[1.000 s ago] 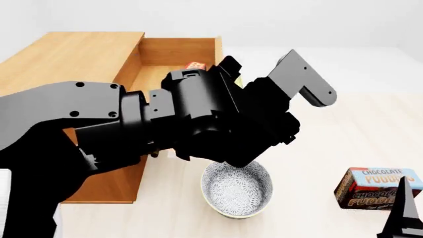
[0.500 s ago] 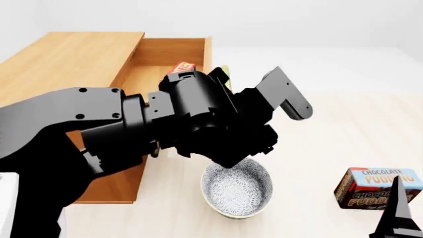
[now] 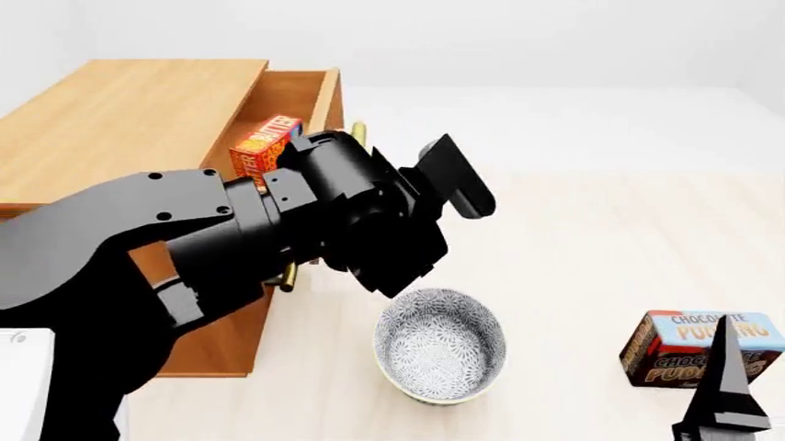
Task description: Put the butter at the back in the top drawer of the cabinet and close it.
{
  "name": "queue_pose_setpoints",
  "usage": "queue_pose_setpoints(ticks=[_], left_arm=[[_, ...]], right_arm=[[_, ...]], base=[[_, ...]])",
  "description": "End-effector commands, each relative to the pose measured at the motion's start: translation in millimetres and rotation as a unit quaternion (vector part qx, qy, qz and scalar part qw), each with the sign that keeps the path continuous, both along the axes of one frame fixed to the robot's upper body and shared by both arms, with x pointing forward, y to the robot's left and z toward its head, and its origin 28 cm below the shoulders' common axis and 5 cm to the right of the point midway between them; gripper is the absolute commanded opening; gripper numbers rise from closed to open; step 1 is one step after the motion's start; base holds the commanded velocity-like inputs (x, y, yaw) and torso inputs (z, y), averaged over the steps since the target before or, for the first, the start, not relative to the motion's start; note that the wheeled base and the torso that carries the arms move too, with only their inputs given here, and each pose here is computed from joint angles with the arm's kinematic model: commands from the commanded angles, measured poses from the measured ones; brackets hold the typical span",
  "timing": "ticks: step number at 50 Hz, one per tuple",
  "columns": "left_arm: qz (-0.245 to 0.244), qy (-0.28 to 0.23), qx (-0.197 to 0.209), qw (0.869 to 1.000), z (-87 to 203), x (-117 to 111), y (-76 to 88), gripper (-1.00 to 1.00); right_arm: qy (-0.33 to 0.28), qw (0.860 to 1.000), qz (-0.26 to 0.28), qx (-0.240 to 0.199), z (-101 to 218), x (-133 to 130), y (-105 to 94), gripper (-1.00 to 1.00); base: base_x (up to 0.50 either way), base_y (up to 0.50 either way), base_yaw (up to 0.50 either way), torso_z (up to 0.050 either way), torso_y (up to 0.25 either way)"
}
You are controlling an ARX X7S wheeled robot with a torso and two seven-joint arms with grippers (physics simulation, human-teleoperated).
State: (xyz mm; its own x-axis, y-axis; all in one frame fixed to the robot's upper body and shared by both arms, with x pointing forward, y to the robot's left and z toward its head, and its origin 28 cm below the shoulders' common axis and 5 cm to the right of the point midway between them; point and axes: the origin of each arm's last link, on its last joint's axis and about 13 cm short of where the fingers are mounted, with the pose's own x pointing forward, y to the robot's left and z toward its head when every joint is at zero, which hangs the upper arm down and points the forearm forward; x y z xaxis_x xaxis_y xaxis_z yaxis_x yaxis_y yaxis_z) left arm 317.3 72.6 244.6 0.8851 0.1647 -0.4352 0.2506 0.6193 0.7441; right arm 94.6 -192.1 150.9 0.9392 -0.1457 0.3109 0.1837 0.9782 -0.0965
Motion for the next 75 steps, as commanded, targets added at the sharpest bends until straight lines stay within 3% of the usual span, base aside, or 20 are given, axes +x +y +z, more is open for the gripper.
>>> queue_pose_setpoints(ticks=[1,28,61,75], left_arm=[[0.031,0.056,-0.019,0.998,-16,6,6.0,1.0],[0.147,0.018,0.021,0.989,-13,37,38.1,1.0],[0.212,0.023,0.056,0.975,-39,51,66.1,1.0],[0.269,-0.01,0.132,0.954,-42,51,77.5,1.0]], right_arm=[[-0.001,1.0,0.007,-0.002,5,3,3.4,1.0],[-0.005,1.0,0.019,-0.009,19,7,14.9,1.0],[-0.006,0.999,0.029,-0.014,24,11,17.1,1.0],[-0.009,0.999,0.032,-0.016,29,12,21.0,1.0]], base=[[0.0,0.0,0.0,0.0,0.0],[0.0,0.0,0.0,0.0,0.0],[0.0,0.0,0.0,0.0,0.0],[0.0,0.0,0.0,0.0,0.0]])
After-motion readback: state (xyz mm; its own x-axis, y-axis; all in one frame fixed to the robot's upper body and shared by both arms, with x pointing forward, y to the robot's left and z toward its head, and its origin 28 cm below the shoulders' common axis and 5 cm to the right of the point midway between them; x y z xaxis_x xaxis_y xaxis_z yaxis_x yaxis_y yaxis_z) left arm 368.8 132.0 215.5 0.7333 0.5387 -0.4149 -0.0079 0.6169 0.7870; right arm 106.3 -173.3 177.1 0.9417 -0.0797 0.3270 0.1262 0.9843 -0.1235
